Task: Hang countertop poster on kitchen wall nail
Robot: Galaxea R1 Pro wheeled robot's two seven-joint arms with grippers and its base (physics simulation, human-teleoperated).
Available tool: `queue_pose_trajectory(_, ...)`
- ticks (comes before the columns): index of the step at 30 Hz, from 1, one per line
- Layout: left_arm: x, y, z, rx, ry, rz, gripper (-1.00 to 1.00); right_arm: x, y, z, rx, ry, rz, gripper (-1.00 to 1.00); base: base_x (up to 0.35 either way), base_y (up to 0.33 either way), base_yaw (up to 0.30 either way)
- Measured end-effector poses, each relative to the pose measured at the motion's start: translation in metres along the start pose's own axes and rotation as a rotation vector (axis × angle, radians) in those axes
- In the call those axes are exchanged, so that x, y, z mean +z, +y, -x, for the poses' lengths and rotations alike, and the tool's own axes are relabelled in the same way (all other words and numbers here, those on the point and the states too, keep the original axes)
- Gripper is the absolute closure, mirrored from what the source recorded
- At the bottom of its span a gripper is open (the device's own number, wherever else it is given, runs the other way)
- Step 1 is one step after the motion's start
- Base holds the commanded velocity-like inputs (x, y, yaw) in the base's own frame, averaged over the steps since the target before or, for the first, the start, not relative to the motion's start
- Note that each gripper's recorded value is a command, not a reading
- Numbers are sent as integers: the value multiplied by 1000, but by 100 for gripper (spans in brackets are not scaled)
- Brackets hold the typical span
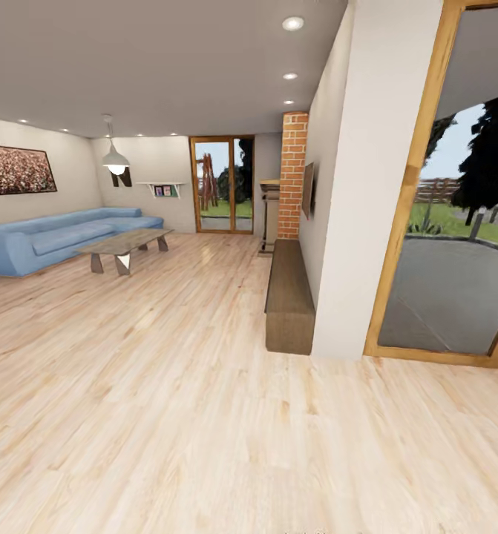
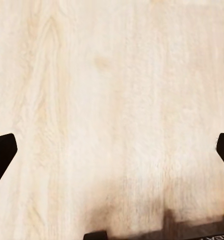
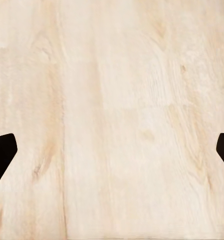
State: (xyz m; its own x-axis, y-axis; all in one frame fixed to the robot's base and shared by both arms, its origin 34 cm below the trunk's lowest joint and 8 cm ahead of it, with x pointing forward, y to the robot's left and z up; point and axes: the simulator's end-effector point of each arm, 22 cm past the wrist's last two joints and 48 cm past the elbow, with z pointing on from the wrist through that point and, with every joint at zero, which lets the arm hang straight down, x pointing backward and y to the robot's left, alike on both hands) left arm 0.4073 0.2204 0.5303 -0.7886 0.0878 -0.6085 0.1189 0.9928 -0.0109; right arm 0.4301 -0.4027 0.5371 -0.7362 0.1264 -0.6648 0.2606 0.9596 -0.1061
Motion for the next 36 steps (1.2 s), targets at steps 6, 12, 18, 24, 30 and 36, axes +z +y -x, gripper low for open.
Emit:
queue_pose_trajectory(6, 0, 0, 0, 0, 0, 0, -100, 0, 0, 0, 0, 0, 0, -100, 0, 0, -298)
queue_pose_trajectory(12, 0, 0, 0, 0, 0, 0, -100, 0, 0, 0, 0, 0, 0, -100, 0, 0, -300)
queue_pose_trajectory(18, 0, 0, 0, 0, 0, 0, -100, 0, 0, 0, 0, 0, 0, -100, 0, 0, -300)
queue_pose_trajectory(24, 0, 0, 0, 0, 0, 0, -100, 0, 0, 0, 0, 0, 0, -100, 0, 0, -300)
queue_pose_trajectory(30, 0, 0, 0, 0, 0, 1, -100, 0, 0, 0, 0, 0, 0, -100, 0, 0, -300)
queue_pose_trajectory(36, 0, 0, 0, 0, 0, 0, -100, 0, 0, 0, 0, 0, 0, -100, 0, 0, -300)
